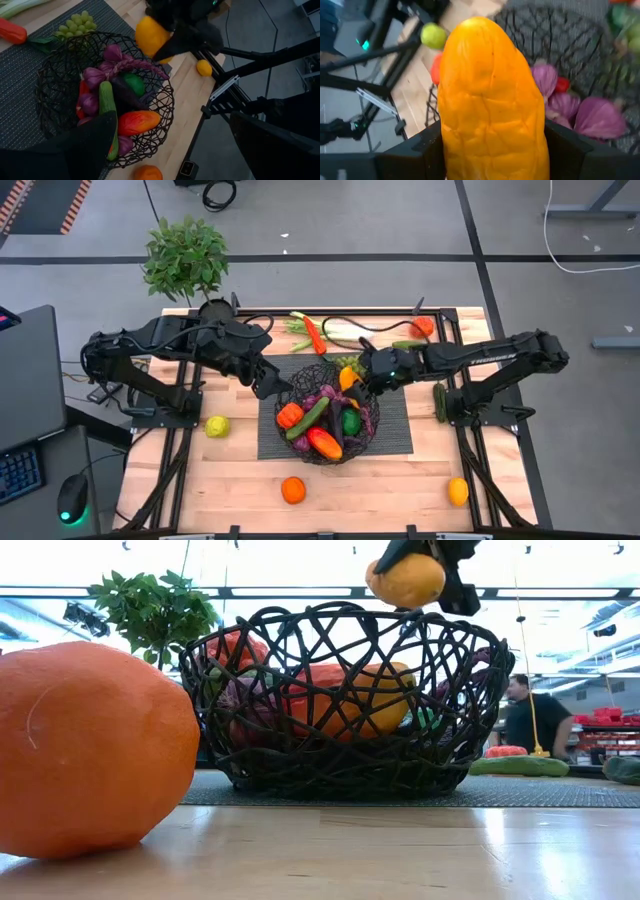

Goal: Build produce basket
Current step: Put the yellow mango into the black wire basket, then put the green cucumber into the black wire basket

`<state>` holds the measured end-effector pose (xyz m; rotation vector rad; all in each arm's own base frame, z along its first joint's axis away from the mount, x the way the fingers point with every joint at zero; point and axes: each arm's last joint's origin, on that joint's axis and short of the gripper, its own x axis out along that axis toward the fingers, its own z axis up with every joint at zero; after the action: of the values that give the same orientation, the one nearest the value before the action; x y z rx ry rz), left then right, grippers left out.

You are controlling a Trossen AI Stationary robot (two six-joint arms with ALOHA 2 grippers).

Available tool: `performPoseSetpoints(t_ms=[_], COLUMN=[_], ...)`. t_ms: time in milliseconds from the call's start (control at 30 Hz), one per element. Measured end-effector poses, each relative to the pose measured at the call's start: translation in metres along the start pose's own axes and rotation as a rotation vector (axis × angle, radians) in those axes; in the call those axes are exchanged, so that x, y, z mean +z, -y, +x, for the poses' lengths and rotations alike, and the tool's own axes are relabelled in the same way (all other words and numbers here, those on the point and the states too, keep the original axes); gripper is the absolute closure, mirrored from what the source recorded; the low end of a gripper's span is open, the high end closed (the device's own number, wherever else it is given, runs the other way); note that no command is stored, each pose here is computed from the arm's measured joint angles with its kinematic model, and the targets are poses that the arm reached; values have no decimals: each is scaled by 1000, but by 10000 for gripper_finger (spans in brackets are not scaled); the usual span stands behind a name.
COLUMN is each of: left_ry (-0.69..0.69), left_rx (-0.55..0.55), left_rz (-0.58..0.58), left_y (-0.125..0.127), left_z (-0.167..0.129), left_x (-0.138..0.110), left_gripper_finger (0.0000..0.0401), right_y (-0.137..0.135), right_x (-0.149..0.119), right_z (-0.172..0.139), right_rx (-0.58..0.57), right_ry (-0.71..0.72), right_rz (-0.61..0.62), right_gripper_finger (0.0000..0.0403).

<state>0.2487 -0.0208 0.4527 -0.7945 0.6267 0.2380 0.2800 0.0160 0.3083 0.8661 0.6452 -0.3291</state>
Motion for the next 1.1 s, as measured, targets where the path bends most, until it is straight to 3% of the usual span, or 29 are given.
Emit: performPoseSetpoints(t_ms=[267, 600, 867, 1100], left_ry=[0, 1, 5, 5], left_rx=[0, -1, -6, -6], left_rz=[0, -11, -30, -67], left_y=[0, 0, 1, 1], left_z=[0, 0, 0, 0], left_x=[0, 0, 0, 0], left_gripper_finger=[5, 5, 5, 5], right_y=[-1, 2, 13, 37], right_x=[0, 3, 5, 21], right_z=[0, 1, -1, -21], right_rx=[47, -3, -79, -180], right_ry=[-44, 0, -27, 11], right_rz=[-52, 8, 39, 102], right_gripper_finger=[131, 11, 25, 19])
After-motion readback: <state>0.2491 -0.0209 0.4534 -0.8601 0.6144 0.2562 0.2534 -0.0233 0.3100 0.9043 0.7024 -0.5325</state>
